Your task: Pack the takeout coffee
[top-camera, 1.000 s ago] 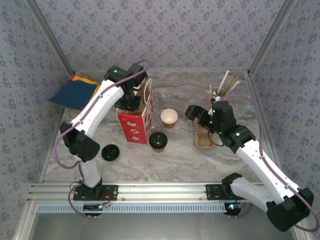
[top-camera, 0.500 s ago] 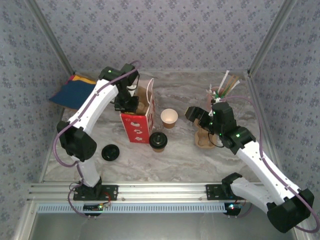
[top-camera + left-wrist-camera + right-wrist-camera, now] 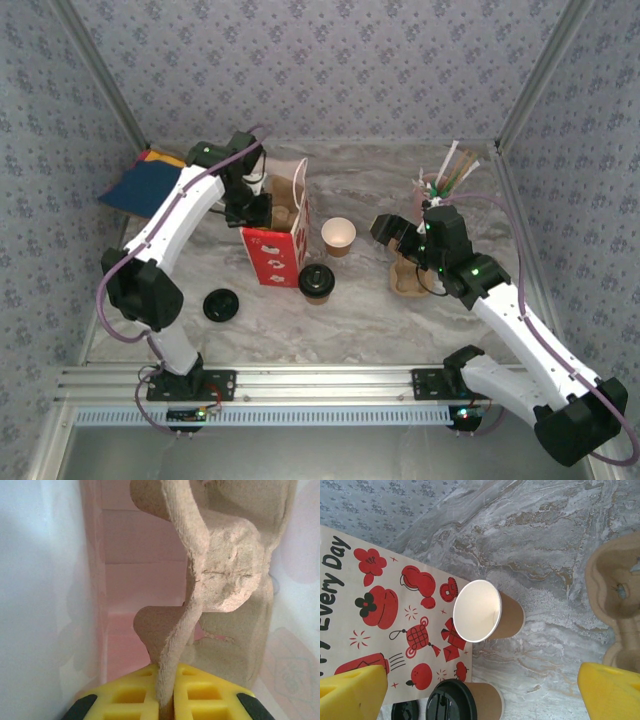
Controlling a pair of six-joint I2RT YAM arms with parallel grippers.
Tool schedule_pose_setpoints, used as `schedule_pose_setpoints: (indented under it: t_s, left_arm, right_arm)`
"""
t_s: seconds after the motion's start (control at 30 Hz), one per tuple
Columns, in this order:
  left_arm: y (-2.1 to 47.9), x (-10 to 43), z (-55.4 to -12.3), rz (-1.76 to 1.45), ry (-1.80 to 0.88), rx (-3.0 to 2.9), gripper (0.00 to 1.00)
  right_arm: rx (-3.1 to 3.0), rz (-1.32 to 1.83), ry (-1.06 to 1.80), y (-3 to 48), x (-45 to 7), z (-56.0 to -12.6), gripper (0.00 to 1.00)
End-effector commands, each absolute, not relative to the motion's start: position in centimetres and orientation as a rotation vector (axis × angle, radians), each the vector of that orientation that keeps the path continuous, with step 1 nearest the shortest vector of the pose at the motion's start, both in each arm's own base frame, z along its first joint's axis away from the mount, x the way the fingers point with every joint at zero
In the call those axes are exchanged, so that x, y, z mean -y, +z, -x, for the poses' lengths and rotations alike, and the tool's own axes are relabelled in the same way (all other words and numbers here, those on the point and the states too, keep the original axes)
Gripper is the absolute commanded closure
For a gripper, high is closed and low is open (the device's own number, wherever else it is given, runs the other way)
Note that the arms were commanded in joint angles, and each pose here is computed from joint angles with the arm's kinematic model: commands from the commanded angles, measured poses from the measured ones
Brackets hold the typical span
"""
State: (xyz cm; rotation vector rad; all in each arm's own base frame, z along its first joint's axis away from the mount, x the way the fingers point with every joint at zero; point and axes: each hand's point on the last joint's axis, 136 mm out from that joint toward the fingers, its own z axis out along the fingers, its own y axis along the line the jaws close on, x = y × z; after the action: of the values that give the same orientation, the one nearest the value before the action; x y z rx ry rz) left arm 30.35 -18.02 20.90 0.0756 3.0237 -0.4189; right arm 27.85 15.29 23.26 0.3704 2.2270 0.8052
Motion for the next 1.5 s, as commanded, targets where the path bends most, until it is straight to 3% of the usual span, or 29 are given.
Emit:
schedule_pose_setpoints:
  t_s: [0.0,0.97,1.1,1.2,1.47]
  left_arm:
    - [21.1,18.3,-29.9,-0.055,-0.478,-3.025,0.89]
    - [20.2,18.6,-29.4,-0.037,-0.508,-3.047,0.84]
    - [20.5,18.4,-29.4,-0.041,-0.493,-3.045,0.77]
    - [20.7,18.3,-29.4,-0.042,-0.480,-3.042,0.63]
    - [21.2,17.6,-29.7,-0.042,-0.411,-3.032,0.47]
  right_arm:
    - [-2.212,-0.389,0.822,23.6,-15.3,-27.9,0.00]
    - [-2.218,-0.385,0.817,23.3,-15.4,-27.6,0.00]
    - [-2.215,-0.388,0.820,23.4,-15.4,-27.6,0.00]
    - [-2.215,-0.389,0.821,23.4,-15.5,-27.6,0.00]
    - [-2.215,-0.385,0.821,23.4,-15.6,-27.6,0.00]
